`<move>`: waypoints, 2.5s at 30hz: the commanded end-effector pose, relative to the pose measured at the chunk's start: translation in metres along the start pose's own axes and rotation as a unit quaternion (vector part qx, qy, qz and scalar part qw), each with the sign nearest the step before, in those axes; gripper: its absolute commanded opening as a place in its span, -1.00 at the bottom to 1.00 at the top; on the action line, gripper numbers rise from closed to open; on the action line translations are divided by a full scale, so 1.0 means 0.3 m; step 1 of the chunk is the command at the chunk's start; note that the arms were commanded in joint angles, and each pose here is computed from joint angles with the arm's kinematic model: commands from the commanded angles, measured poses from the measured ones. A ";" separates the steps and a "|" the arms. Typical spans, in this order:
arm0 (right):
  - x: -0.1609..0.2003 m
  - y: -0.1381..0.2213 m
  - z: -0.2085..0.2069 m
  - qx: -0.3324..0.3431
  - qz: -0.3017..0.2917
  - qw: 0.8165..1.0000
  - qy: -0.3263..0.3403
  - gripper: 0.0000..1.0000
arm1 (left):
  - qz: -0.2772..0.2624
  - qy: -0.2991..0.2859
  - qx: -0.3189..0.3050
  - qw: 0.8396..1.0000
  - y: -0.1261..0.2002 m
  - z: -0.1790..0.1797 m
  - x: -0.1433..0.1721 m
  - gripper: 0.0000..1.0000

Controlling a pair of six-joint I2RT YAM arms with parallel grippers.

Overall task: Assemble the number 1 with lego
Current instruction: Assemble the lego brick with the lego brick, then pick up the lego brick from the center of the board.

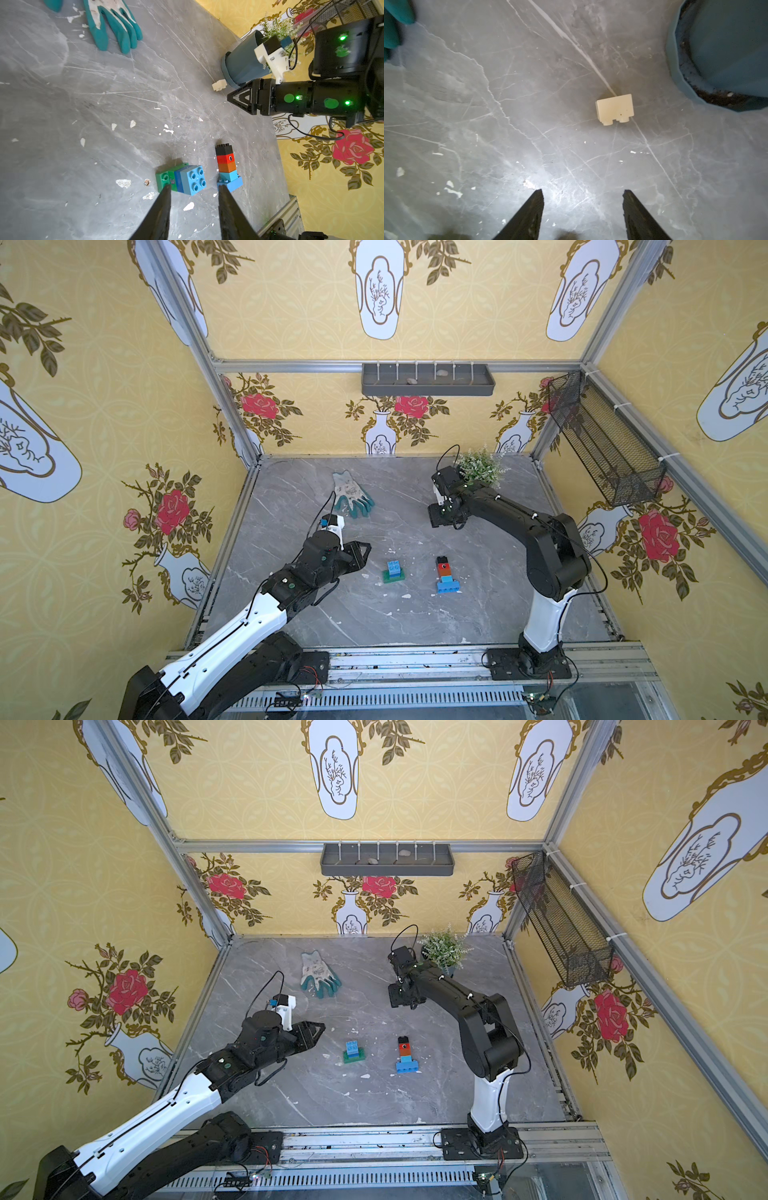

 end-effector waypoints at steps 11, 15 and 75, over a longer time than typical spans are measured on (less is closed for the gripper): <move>-0.057 -0.118 -0.109 0.002 0.020 0.999 0.041 0.31 | -0.027 0.010 -0.015 0.999 -0.015 0.027 -0.012 -0.23; -0.073 -0.148 -0.105 -0.003 0.024 0.998 0.050 0.28 | -0.030 0.013 -0.017 0.999 -0.021 0.032 -0.019 -0.23; 0.093 0.465 0.295 -0.189 -0.284 0.815 0.469 -0.50 | 0.093 -0.023 0.153 0.984 0.109 -0.190 -0.203 0.06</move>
Point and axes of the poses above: each gripper's point midway between its finger pads, its own y axis back along the fingers, its own z axis along the line the jaws close on, x = y × z, the point moved 9 cm from there along y, back along the fingers, and after that the axes turned 3 degrees about y, right-handed, at the moved point
